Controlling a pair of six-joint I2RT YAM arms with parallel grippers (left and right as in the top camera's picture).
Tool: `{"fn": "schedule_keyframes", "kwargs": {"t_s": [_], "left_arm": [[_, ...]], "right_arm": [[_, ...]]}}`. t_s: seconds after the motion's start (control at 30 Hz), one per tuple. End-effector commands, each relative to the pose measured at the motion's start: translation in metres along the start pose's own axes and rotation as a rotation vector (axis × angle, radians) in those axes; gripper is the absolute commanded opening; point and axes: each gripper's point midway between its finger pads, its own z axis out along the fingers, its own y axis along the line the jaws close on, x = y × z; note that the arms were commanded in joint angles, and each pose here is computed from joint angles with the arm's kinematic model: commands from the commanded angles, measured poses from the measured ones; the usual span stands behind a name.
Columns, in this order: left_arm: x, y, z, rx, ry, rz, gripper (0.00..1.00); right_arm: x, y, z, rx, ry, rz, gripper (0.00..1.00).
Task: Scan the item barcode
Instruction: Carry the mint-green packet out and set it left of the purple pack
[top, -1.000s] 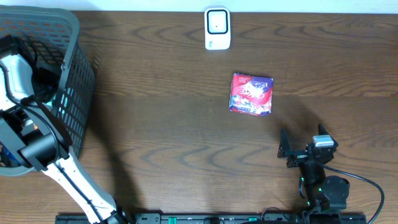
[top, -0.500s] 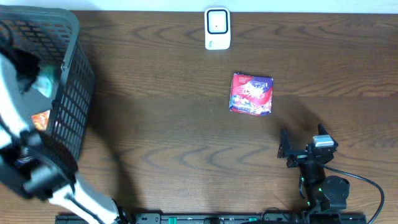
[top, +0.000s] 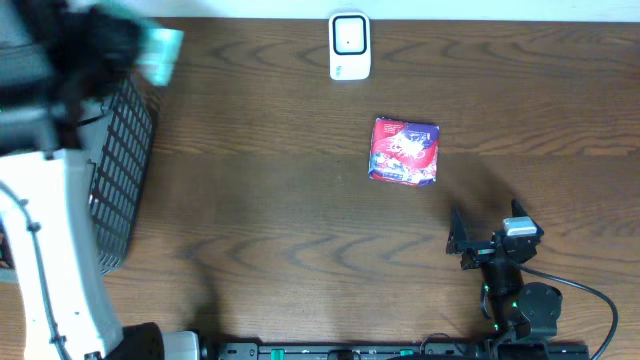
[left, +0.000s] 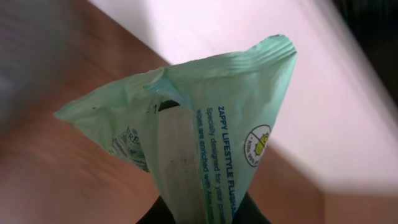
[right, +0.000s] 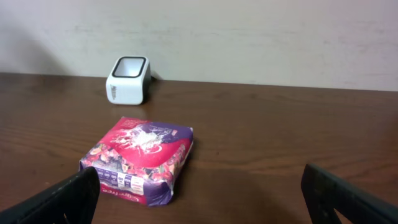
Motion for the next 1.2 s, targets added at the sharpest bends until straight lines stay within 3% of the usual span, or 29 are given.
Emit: {"fn": "schedule_keyframes", "kwargs": {"t_s": [0.0, 0.2, 0.5, 0.53, 0.63, 0.67, 0.7, 0.8, 0.93, 1.07, 1.17], "left_arm": [[0.072, -0.037, 0.042, 0.038, 0.204, 0.265, 0.08], [0.161, -0.031, 0.101, -0.172, 0.387, 0.429, 0.07], [0.271, -0.002, 0.193, -0.317, 0.616, 0.564, 0.09], [0.280, 0.003, 0.198, -0.332, 0.640, 0.571, 0.13], [0.309, 0.018, 0.213, -0.370, 0.710, 0.591, 0.40], [0.321, 0.024, 0.218, -0.384, 0.739, 0.600, 0.54], [0.325, 0.025, 0.220, -0.387, 0.746, 0.604, 0.59], [0.326, 0.020, 0.216, -0.365, 0.752, 0.598, 0.65], [0.308, -0.002, 0.203, -0.294, 0.731, 0.562, 0.65], [0.255, -0.026, 0.177, -0.232, 0.618, 0.524, 0.65], [0.190, -0.036, 0.147, -0.202, 0.460, 0.479, 0.66]], "right_arm": [[0.000, 0.003, 0.000, -0.012, 0.000, -0.012, 0.99], [0.000, 0.003, 0.000, -0.012, 0.000, -0.012, 0.99], [0.000, 0.003, 0.000, -0.012, 0.000, -0.012, 0.99], [0.000, 0.003, 0.000, -0.012, -0.001, -0.012, 0.99], [0.000, 0.003, 0.000, -0.012, 0.000, -0.012, 0.99], [0.000, 0.003, 0.000, -0.012, 0.000, -0.012, 0.99], [0.000, 0.003, 0.000, -0.012, 0.000, -0.012, 0.99], [0.000, 0.003, 0.000, -0.012, 0.000, -0.012, 0.99], [0.000, 0.003, 0.000, -0.012, 0.000, -0.012, 0.99], [0.000, 0.003, 0.000, -0.012, 0.000, -0.012, 0.99], [0.000, 0.003, 0.000, -0.012, 0.000, -0.012, 0.99]]}}
